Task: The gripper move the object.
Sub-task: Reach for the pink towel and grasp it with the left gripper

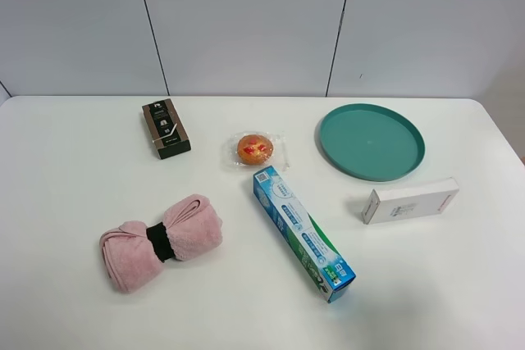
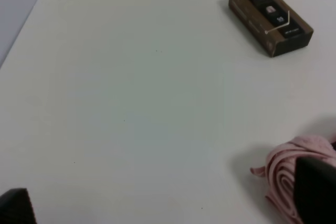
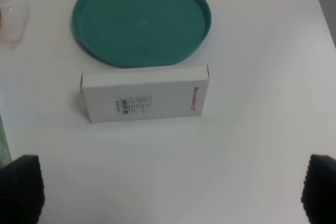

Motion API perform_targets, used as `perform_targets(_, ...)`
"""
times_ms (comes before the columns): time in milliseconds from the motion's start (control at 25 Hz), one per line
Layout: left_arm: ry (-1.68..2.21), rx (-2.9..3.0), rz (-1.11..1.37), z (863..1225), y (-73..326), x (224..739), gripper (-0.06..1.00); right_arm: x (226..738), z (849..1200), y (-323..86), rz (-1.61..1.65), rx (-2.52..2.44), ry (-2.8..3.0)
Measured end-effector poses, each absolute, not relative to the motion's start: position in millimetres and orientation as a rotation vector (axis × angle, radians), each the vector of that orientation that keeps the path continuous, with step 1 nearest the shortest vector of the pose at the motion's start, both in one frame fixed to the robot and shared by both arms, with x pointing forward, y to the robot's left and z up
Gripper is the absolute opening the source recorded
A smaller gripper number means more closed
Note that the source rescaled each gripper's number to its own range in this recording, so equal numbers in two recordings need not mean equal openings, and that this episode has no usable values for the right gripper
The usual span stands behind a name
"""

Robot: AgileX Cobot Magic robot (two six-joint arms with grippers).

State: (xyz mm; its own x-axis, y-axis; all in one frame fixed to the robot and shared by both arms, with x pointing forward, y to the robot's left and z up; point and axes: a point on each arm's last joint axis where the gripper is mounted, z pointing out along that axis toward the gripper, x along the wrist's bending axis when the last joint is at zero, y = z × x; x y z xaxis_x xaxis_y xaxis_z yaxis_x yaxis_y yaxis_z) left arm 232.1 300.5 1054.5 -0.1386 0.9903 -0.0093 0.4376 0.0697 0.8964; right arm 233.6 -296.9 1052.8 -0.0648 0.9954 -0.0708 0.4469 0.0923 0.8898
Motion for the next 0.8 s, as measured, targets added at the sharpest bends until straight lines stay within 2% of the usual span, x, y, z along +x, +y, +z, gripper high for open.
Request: perform_targets(800, 1.656, 1.448, 1.023, 1054.5, 299.9, 232.2, 1.00, 233.6, 1052.8, -296.9, 0.922, 1.452, 1.619)
